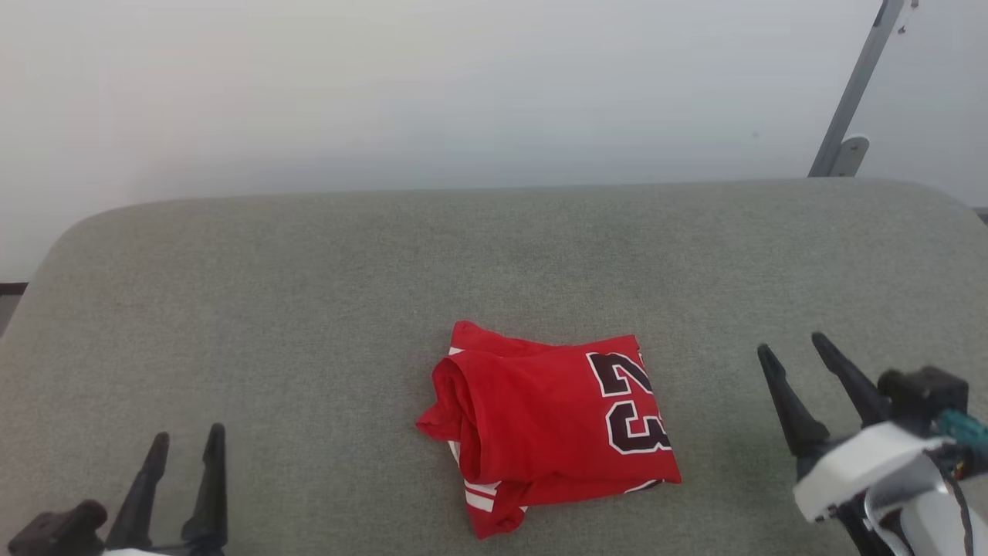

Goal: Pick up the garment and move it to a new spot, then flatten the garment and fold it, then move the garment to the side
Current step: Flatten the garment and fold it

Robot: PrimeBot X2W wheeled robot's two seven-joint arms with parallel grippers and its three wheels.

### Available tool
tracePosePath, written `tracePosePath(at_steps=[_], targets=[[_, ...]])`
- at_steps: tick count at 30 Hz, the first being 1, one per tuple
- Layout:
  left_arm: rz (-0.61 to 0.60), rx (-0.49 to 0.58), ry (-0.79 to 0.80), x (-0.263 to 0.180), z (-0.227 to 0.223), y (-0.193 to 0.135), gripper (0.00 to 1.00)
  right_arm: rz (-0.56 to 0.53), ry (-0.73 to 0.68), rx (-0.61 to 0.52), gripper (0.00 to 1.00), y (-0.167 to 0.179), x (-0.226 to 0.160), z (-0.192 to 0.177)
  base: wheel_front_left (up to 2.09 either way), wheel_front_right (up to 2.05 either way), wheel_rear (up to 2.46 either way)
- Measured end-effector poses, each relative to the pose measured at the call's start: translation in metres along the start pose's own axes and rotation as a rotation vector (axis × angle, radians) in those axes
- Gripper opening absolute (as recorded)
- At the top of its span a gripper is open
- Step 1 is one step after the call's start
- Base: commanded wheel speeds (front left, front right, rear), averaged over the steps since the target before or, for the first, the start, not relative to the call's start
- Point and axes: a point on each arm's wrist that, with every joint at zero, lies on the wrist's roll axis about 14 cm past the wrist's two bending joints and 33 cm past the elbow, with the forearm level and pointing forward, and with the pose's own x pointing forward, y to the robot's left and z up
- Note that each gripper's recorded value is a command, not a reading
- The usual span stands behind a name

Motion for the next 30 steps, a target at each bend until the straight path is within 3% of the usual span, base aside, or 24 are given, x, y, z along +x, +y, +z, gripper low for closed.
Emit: tracePosePath(at_steps=[12, 30], targets=[[0.062, 0.004, -0.008, -0.014, 0.002, 0.019, 1.00, -0.092, -0.056, -0.042, 1.00, -0.021, -0.023, -0.003, 0.00, 0.00, 0.00], [0.084, 0.002, -0.004, -0.018, 0.001, 0.025, 1.00, -0.138, -0.125, -0.057, 1.00, -0.020, -0.038, 0.010, 0.00, 0.00, 0.00]])
